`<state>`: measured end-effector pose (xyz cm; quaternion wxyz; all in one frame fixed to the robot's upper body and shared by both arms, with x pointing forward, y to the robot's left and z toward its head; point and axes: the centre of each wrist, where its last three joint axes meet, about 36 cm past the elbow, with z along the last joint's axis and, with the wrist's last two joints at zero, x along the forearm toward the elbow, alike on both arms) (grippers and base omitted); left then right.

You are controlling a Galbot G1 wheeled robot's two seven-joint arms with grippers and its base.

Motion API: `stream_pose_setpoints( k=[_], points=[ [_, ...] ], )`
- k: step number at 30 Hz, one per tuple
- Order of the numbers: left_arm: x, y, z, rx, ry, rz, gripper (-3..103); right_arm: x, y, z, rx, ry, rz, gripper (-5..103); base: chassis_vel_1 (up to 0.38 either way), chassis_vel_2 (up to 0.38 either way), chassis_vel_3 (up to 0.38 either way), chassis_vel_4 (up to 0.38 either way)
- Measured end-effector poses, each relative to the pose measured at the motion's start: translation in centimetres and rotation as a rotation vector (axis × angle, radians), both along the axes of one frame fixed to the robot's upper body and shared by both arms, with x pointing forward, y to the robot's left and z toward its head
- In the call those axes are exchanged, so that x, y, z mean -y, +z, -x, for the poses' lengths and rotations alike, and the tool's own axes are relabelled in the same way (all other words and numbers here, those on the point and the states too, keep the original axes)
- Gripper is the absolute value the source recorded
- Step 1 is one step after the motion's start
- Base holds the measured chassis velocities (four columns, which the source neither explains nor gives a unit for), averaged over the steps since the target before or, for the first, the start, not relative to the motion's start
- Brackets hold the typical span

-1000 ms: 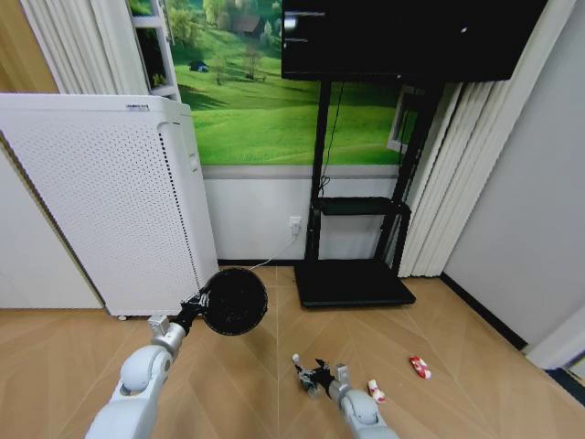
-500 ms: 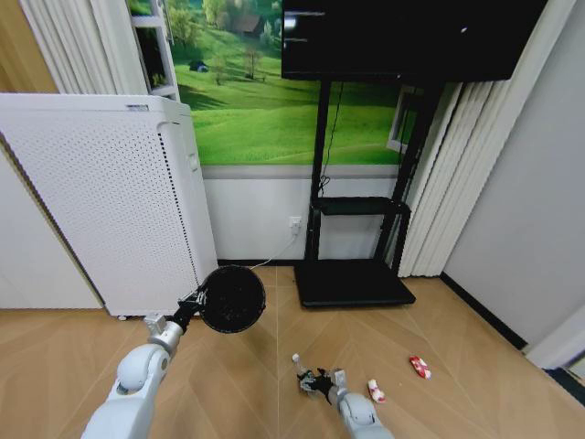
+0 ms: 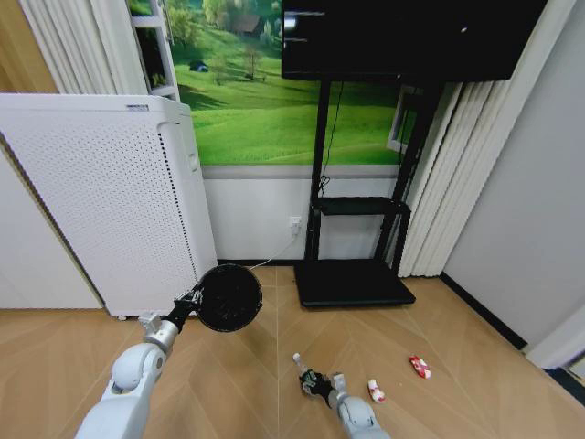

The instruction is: Pick up the trash bin and place the garbage on the floor into it.

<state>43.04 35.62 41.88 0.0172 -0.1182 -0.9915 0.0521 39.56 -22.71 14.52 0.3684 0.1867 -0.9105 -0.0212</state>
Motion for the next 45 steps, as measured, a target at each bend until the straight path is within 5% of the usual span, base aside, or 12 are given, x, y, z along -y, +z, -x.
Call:
stream_pose_setpoints(
  k=[6, 11, 13, 26, 33, 35, 36, 38, 40, 42, 43, 45],
  points=[
    [0.0, -0.2, -0.1, -0.004, -0.004, 0.001, 7, 0.7, 0.6, 0.1, 0.026, -0.034, 0.011, 39, 0.0, 0.0, 0.0, 0.0],
    [0.6, -0.2, -0.6, -0.003, -0.024, -0.001, 7, 4.0, 3.8, 0.3, 0.12, -0.098, 0.021, 29, 0.0, 0.0, 0.0, 0.0],
    [1.2, -0.5, -1.4, -0.013, -0.045, -0.004, 7, 7.3, 6.9, 1.0, 0.203, -0.15, 0.029, 24, 0.0, 0.0, 0.0, 0.0],
    [1.5, -2.6, -3.4, -0.082, -0.089, -0.036, 7, 11.4, 10.5, 1.4, 0.296, -0.182, 0.032, 24, 0.0, 0.0, 0.0, 0.0],
    [3.2, -3.4, -8.5, -0.117, -0.15, -0.089, 7, 15.4, 17.8, -0.4, 0.491, -0.166, 0.023, 24, 0.0, 0.0, 0.0, 0.0],
    [7.2, -3.3, -11.5, -0.119, -0.213, -0.102, 7, 15.3, 22.8, -0.8, 0.576, -0.059, 0.012, 24, 0.0, 0.0, 0.0, 0.0],
    [7.2, -3.3, -11.5, -0.119, -0.213, -0.102, 7, 15.3, 22.8, -0.8, 0.576, -0.059, 0.012, 24, 0.0, 0.0, 0.0, 0.0],
    [11.8, -3.8, -13.6, -0.126, -0.253, -0.099, 7, 13.5, 25.6, -1.2, 0.617, 0.018, -0.004, 24, 0.0, 0.0, 0.0, 0.0],
    [13.7, -3.9, -14.2, -0.127, -0.264, -0.087, 7, 12.9, 26.2, -1.4, 0.626, 0.028, -0.013, 24, 0.0, 0.0, 0.0, 0.0],
    [18.6, -3.9, -15.3, -0.127, -0.304, -0.053, 7, 11.5, 27.3, -2.0, 0.643, 0.038, -0.042, 24, 0.0, 0.0, 0.0, 0.0],
    [18.6, -3.9, -15.3, -0.127, -0.304, -0.053, 7, 11.5, 27.3, -2.0, 0.643, 0.038, -0.042, 24, 0.0, 0.0, 0.0, 0.0],
    [22.3, -3.9, -15.8, -0.132, -0.334, -0.036, 7, 10.6, 27.6, -2.5, 0.649, 0.043, -0.06, 24, 0.0, 0.0, 0.0, 0.0]
  ],
)
